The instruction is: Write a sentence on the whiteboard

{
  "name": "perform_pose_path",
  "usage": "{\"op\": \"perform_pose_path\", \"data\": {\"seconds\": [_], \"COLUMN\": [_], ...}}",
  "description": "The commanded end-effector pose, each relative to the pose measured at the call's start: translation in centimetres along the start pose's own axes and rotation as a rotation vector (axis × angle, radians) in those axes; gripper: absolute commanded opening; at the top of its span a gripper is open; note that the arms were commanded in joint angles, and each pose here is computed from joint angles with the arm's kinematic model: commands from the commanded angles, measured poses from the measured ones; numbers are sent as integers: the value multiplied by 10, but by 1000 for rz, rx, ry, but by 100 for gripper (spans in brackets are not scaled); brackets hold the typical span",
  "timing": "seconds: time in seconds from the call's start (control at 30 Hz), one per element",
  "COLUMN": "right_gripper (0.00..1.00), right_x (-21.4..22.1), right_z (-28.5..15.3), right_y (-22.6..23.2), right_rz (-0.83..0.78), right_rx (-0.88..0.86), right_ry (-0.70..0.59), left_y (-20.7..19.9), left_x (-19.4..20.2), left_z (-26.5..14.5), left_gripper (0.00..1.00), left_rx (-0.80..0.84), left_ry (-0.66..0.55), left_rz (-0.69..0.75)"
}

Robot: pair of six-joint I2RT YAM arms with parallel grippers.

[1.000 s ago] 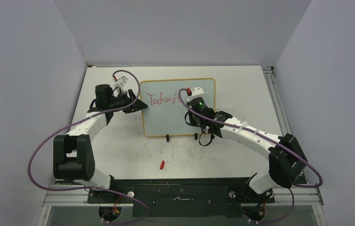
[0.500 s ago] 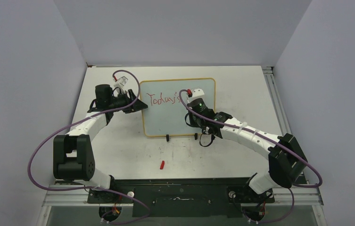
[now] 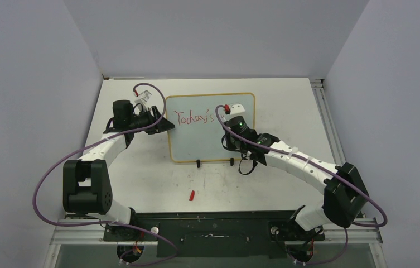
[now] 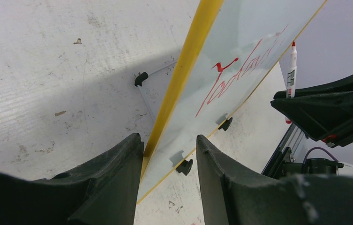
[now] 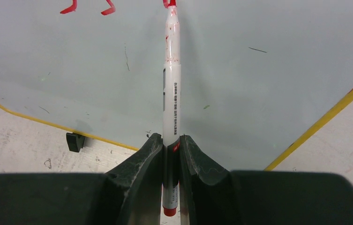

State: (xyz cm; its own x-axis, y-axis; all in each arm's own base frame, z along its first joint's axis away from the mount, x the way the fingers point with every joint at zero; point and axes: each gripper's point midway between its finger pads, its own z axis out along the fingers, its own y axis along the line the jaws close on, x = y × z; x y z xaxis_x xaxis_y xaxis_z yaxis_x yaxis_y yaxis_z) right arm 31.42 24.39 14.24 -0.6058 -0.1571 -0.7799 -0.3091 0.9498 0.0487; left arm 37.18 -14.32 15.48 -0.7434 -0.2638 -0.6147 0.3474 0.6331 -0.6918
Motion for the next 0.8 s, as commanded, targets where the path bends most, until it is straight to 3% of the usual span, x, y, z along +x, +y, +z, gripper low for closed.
{"op": "perform_pose_path", "data": {"seconds": [0.0,0.77], "right_gripper": [5,5], "right_x": [-22,-22], "right_z": [-16,3], "right_y": [-4,-12], "right_rz": [19,-6], "right_rx": [13,68], "right_ry": [-75,-48], "left_y": [-22,-22], "left_x": [-14,-14], "left_z": [-6,-6], "left_gripper": [43,43], "left_rx": [50,50], "left_ry": [-40,-39], "left_rz": [79,80]}}
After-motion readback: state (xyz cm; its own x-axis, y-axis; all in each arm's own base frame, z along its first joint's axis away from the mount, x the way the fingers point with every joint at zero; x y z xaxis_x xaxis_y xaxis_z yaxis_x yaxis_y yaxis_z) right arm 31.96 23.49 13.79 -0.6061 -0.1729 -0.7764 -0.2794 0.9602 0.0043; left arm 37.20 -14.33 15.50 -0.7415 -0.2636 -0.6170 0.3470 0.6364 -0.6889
